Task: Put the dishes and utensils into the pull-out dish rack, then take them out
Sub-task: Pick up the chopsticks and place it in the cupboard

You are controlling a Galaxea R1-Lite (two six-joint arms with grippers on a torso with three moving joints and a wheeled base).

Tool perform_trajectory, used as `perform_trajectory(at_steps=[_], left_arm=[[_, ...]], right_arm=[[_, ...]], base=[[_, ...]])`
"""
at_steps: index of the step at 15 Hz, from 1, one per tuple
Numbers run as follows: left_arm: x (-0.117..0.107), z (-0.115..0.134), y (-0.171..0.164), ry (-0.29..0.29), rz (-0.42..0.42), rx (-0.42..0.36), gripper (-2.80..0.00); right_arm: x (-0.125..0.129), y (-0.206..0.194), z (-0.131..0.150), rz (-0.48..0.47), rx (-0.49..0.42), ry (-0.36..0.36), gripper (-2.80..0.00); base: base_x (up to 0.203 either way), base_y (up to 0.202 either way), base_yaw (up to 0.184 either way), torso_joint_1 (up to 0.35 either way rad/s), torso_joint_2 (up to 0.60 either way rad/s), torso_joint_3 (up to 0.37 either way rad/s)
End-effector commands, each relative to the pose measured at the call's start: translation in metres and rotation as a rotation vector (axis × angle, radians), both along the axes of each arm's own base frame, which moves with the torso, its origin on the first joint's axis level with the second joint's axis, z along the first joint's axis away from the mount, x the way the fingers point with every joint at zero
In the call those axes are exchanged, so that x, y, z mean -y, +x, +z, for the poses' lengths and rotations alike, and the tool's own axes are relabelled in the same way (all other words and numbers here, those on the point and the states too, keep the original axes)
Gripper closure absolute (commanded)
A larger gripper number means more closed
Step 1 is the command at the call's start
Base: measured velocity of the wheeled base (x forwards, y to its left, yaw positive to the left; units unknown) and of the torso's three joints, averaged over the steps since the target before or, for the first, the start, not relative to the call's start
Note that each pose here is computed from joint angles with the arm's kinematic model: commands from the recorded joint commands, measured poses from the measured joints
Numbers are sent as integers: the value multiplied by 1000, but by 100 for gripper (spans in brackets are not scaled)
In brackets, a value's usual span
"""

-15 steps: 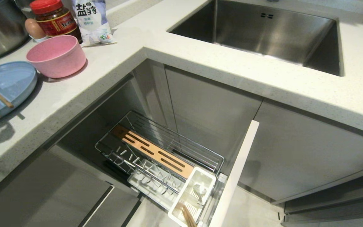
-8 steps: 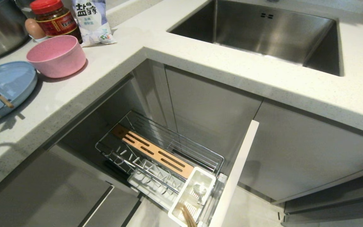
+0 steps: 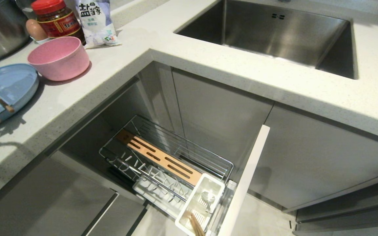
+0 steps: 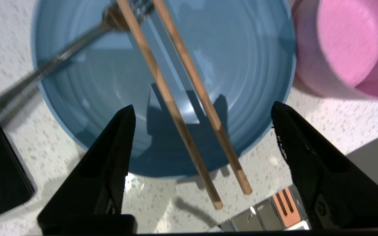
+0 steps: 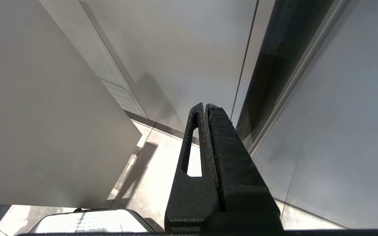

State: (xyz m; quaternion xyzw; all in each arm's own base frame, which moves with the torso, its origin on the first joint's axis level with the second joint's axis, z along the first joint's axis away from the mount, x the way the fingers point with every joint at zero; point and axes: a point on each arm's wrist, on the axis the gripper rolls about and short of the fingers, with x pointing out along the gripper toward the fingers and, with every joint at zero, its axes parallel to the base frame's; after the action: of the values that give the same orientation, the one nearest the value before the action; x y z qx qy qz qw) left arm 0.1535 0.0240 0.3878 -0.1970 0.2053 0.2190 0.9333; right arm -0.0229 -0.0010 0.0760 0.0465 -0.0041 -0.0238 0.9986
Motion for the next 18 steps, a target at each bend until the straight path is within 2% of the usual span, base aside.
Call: perform_trajectory(at_steps=[1, 3, 9, 11, 15, 18], left_arm=[[1, -1, -1, -9, 0, -7, -280], [1, -2, -4, -27, 10, -23, -280], [1, -19, -2, -161, 89, -72, -280], [-2, -22, 1, -168, 113, -79, -280], [-10, -21, 11, -160, 142, -39, -280], [-11, -25, 20, -160, 139, -62, -280]], right_arm=[[0, 0, 0, 0, 5, 1, 0], [0, 0, 0, 0, 5, 1, 0], [0, 0, 0, 0, 5, 1, 0], [0, 0, 0, 0, 5, 1, 0], [0, 0, 0, 0, 5, 1, 0], [0, 0, 0, 0, 5, 1, 0]], base=[[0, 0, 0, 0, 0, 0], [0, 0, 0, 0, 0, 0], [0, 0, 0, 0, 0, 0], [0, 0, 0, 0, 0, 0], [0, 0, 0, 0, 0, 0], [0, 0, 0, 0, 0, 0]])
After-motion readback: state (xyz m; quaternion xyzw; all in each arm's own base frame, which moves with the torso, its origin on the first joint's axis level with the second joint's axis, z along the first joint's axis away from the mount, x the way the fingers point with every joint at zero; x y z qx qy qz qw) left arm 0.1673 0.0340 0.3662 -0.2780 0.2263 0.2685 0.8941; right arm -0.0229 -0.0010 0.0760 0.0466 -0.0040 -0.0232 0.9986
